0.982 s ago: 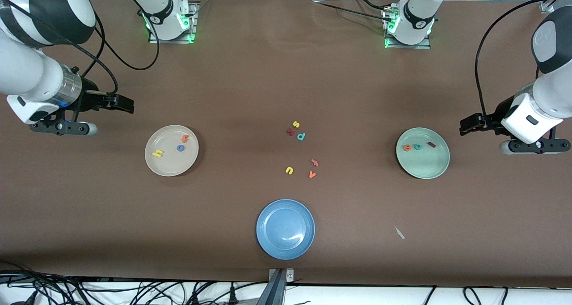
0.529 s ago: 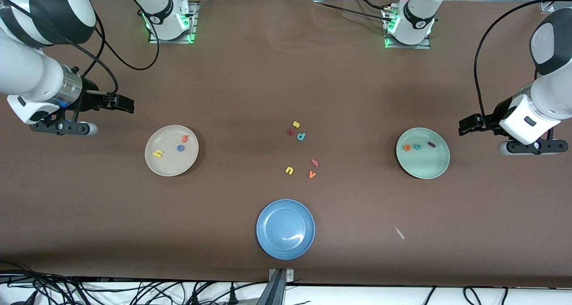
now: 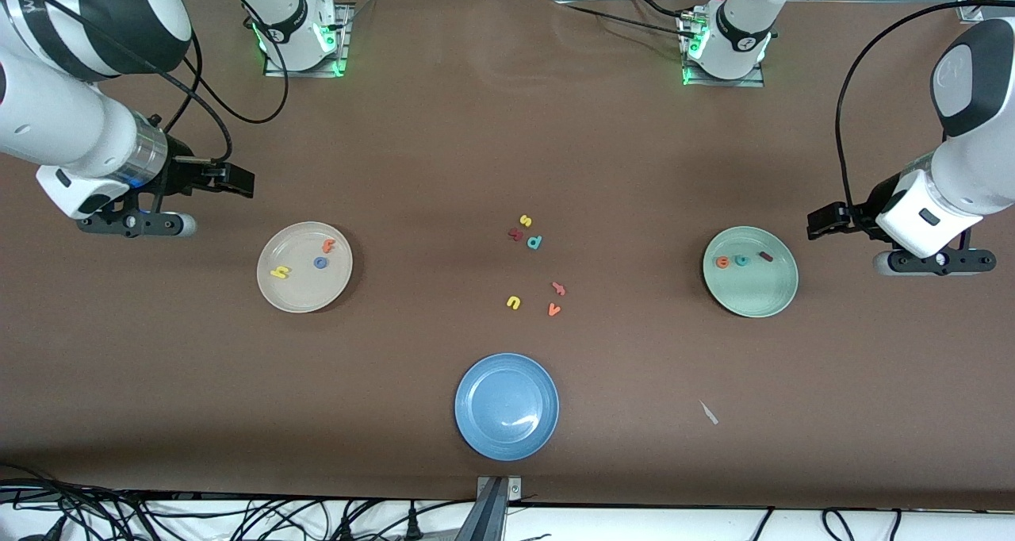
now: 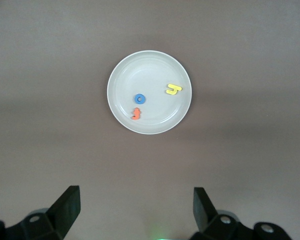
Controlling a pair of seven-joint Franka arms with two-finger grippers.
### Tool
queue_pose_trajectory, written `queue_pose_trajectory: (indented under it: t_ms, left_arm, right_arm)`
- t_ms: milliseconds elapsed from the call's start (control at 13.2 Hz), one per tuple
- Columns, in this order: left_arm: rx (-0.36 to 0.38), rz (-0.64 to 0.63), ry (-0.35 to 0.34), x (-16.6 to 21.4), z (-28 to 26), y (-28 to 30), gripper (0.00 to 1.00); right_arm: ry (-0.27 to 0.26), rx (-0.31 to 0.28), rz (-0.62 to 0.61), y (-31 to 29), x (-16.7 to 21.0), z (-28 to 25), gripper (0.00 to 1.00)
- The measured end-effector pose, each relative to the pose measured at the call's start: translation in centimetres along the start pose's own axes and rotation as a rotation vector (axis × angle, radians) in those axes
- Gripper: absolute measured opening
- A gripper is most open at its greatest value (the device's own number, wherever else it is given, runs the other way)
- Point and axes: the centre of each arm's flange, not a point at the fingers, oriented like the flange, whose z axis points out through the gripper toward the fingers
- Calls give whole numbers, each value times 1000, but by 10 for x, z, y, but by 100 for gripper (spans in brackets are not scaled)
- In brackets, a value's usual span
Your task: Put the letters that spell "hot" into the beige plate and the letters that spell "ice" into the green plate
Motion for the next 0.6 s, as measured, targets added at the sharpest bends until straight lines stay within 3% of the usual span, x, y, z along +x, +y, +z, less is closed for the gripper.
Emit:
queue_pose_trajectory:
  t_ms: [302,604]
  left_arm:
    - [0,1,-5,-1,1,0,100]
    - [0,1,-6,-1,1,0,100]
  right_arm:
    - [38,8,-3,0,-3,-30,100]
    - [37,5,-2,1,-5,-37,100]
